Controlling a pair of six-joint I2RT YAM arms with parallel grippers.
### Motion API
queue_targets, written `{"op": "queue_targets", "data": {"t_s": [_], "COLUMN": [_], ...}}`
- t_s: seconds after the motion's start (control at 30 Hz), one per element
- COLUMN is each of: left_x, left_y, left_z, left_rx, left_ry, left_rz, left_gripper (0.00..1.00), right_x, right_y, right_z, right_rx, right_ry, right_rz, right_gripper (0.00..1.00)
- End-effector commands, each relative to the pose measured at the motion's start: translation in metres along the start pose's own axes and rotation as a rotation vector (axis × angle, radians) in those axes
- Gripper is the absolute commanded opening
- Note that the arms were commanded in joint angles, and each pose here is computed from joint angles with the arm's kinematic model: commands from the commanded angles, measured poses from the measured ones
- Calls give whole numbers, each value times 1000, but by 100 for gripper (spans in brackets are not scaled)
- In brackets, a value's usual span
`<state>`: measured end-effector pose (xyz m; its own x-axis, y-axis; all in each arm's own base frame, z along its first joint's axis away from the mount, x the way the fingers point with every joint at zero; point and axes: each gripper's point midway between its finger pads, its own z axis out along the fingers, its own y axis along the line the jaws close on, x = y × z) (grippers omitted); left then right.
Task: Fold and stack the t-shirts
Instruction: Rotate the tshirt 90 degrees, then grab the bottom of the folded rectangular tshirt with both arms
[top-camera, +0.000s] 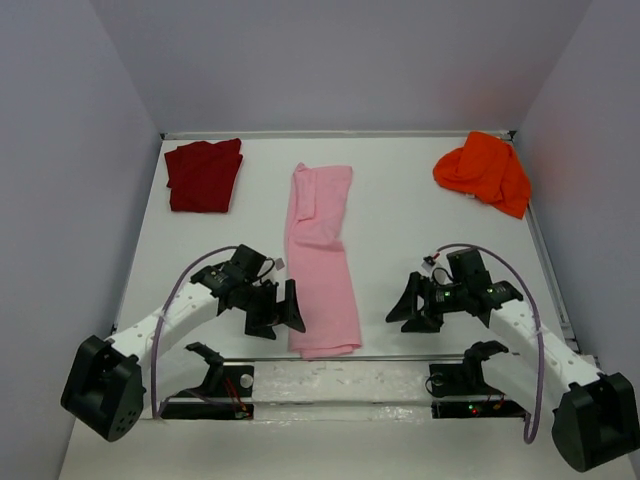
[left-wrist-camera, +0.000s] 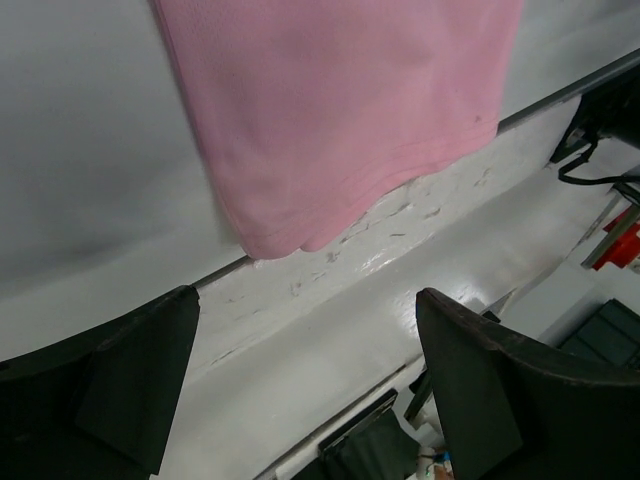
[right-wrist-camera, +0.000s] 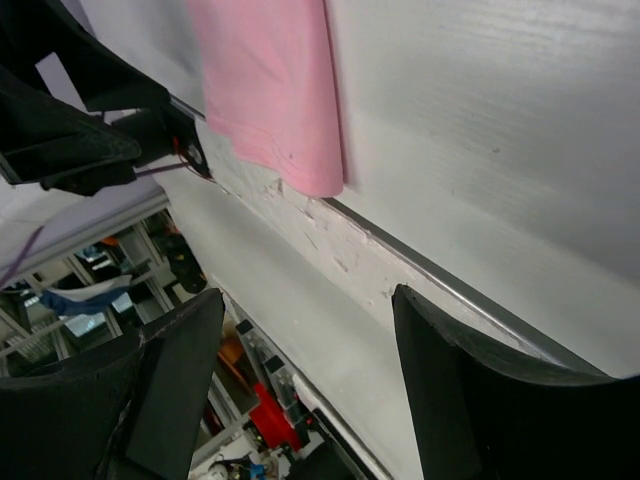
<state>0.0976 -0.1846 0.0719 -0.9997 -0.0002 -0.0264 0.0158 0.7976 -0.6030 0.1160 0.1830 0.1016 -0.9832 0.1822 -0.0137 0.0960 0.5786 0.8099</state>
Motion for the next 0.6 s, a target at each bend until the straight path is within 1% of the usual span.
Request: {"op": "queue_targets", "data": {"t_s": [0.0, 0.13, 0.2, 0.37, 0.5, 0.57], "left_x": [13, 11, 18, 4, 3, 1], "left_y": [5, 8, 13, 8, 7, 5], "left_z": [8, 17, 23, 23, 29, 30], "left_rx": [-65, -46, -28, -17, 9, 22], "left_ry": [63, 37, 53, -16, -22, -36], "left_rz": [-47, -57, -81, -59, -89, -90], "left_gripper": [99, 99, 99, 99, 99, 99], "right_x": [14, 20, 22, 25, 24, 18], "right_y": [-14, -5, -3, 5, 11, 16], "right_z": [12, 28, 36, 61, 77, 82], "right_rx": [90, 80, 85, 102, 83, 61], "right_ry": [50, 91, 114, 173, 204, 194], "right_rz": [-22, -69, -73, -118, -122, -131], "right_gripper": [74, 72, 72, 73, 73, 73]}}
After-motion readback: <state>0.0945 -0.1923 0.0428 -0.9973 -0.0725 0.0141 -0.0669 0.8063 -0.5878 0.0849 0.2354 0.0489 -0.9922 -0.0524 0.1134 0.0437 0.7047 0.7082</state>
